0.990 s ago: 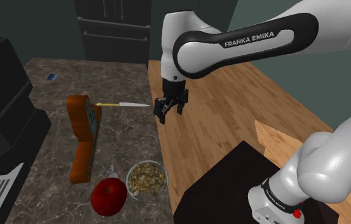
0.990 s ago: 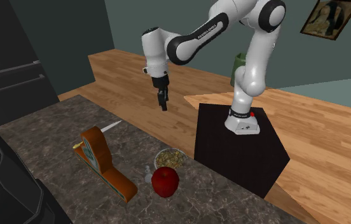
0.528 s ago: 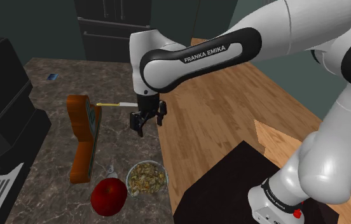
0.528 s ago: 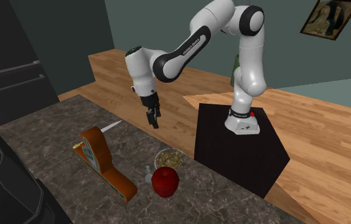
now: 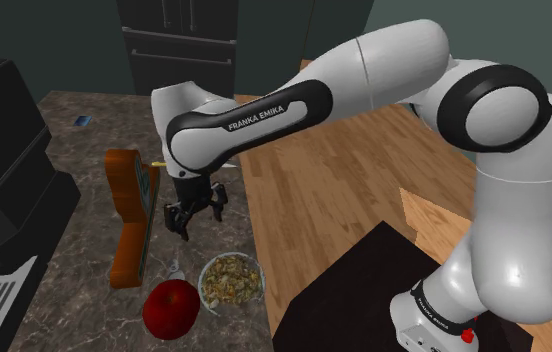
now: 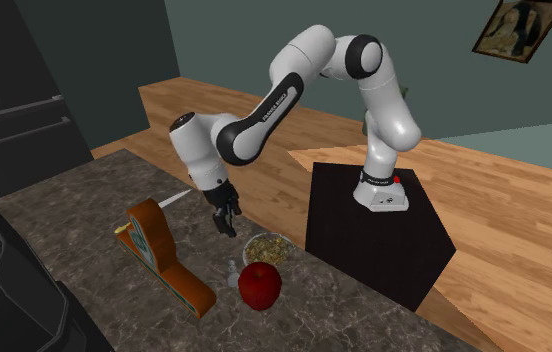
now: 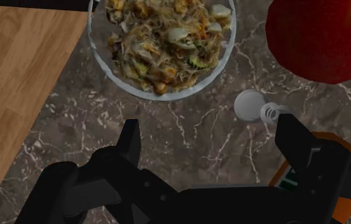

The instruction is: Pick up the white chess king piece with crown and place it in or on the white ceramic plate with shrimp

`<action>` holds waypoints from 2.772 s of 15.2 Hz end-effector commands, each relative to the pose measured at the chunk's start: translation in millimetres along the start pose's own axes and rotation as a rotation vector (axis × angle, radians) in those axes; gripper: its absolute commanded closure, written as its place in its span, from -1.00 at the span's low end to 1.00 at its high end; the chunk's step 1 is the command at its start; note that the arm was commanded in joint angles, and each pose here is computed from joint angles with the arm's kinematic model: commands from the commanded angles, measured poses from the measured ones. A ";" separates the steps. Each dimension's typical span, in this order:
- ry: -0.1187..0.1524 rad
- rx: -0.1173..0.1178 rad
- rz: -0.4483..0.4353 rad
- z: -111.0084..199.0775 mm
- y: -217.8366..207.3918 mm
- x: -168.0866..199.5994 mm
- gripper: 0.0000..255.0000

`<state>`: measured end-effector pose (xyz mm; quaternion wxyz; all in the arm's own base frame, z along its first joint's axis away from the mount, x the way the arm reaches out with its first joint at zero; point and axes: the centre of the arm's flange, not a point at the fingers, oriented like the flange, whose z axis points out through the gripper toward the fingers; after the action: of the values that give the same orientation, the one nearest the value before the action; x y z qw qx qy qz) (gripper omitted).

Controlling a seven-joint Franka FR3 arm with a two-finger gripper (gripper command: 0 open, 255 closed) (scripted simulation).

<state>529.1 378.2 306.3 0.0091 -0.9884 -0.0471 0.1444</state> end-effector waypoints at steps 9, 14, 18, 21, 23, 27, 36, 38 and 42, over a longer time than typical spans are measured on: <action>-0.083 0.002 0.002 69.5 -79.4 59.1 -1.00; -0.083 0.002 0.002 95.8 -79.5 56.9 -1.00; -0.083 0.002 0.002 104.1 -79.5 56.2 -1.00; -0.083 0.002 0.002 104.1 -79.5 56.2 -1.00; -0.083 0.002 0.002 104.0 -79.5 56.2 -1.00; -0.083 0.002 0.002 104.0 -79.5 56.2 1.00; -0.083 0.002 0.002 88.9 -80.0 51.7 1.00; -0.083 0.002 0.002 78.8 -80.3 48.6 1.00; -0.083 0.002 0.002 58.5 -81.0 42.7 1.00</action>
<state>546.2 463.2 234.9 0.0081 -0.9815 -0.0462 0.1854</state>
